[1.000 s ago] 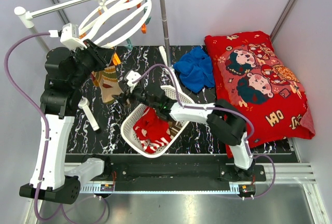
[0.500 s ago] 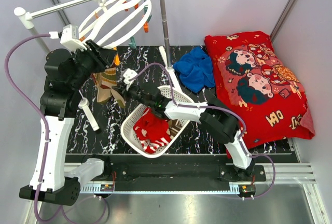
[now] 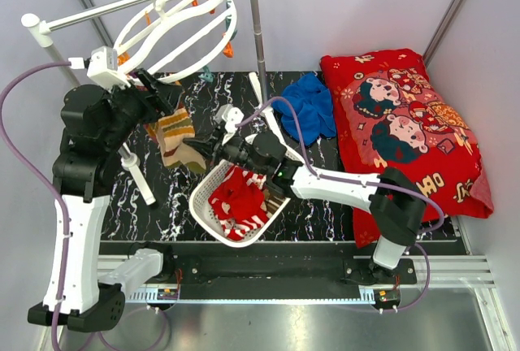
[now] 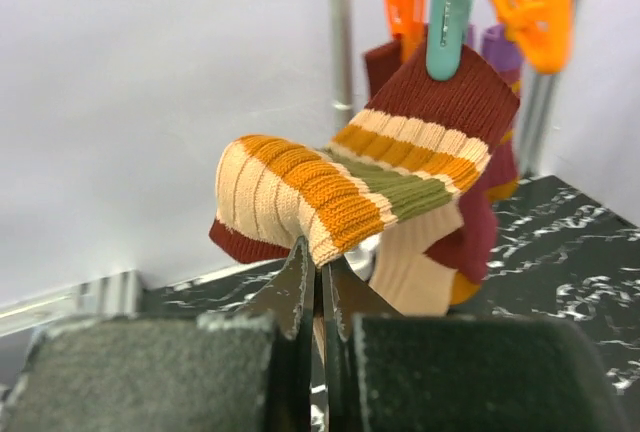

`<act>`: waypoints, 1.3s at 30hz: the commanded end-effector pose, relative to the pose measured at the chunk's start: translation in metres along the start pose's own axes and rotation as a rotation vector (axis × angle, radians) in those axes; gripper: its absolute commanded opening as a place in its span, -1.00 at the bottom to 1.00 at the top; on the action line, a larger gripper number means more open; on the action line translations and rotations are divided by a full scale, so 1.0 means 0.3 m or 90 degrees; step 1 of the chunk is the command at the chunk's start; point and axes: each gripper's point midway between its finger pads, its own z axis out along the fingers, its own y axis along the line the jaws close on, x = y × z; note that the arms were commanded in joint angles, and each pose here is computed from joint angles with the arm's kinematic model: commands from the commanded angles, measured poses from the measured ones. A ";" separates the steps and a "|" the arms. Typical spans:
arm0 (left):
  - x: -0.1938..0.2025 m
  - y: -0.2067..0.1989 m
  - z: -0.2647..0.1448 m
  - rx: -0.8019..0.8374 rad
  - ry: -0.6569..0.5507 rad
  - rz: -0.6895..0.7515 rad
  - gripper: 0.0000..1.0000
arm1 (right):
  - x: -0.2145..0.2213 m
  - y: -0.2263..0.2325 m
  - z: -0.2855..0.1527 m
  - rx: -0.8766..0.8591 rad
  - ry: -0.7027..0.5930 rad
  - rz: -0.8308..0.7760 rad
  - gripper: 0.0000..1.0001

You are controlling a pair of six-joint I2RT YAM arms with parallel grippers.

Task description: Remove the socks clipped to the hanger

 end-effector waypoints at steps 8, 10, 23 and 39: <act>-0.006 0.044 -0.097 -0.058 -0.003 0.034 0.57 | -0.089 0.176 -0.089 -0.100 -0.012 0.102 -1.00; 0.000 0.056 -0.111 -0.070 0.001 0.043 0.55 | -0.122 0.208 -0.104 -0.130 -0.026 0.117 -1.00; -0.009 0.065 -0.078 -0.023 -0.030 0.011 0.51 | -0.266 0.359 -0.158 -0.300 -0.117 0.247 -1.00; -0.009 0.000 -0.022 0.213 -0.101 -0.091 0.57 | -0.301 0.379 -0.208 -0.381 -0.160 0.341 -1.00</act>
